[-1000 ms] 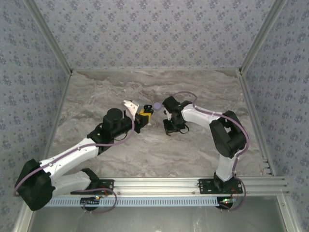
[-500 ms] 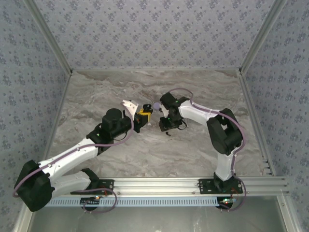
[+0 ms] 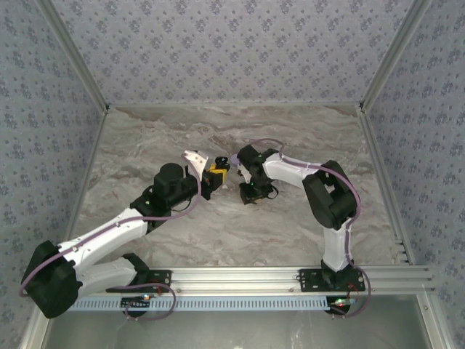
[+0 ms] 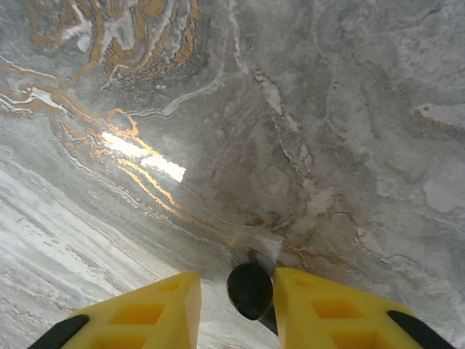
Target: Insert the wireless bluetooth earbuds into the charging case
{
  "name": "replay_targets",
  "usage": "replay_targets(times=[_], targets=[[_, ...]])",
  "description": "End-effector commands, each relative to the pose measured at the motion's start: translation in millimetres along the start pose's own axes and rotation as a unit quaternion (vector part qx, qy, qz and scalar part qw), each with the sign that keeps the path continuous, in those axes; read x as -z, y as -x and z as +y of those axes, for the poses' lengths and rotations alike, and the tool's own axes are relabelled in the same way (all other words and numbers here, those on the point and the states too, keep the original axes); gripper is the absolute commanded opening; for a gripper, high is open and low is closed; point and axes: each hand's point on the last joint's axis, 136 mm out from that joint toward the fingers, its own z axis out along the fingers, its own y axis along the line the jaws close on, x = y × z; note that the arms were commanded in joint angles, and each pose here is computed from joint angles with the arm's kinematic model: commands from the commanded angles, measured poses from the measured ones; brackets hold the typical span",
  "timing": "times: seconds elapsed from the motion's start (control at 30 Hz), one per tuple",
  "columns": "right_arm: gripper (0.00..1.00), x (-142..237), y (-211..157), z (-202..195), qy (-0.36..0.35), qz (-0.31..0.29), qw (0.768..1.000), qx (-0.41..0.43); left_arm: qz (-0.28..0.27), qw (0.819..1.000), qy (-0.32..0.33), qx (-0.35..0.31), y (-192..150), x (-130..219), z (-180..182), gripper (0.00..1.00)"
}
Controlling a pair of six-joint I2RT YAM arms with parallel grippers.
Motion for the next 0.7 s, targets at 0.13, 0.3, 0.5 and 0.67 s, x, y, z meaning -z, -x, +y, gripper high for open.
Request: replay_targets(times=[0.13,0.3,0.5,0.67], targets=[[0.25,-5,5,-3,-0.018,0.0,1.0,-0.02,-0.019,1.0,0.001,-0.007,12,7,-3,0.16],[0.18,-2,9,-7,-0.024,-0.016,0.999,-0.047,-0.018,1.0,0.001,-0.007,11,7,-3,0.16],[0.16,7,9,-20,-0.024,-0.043,0.994,-0.102,-0.019,1.0,0.001,-0.008,11,7,-3,0.16],[0.16,20,9,-45,-0.038,-0.08,0.982,-0.167,-0.019,1.0,0.001,-0.008,11,7,-3,0.16]])
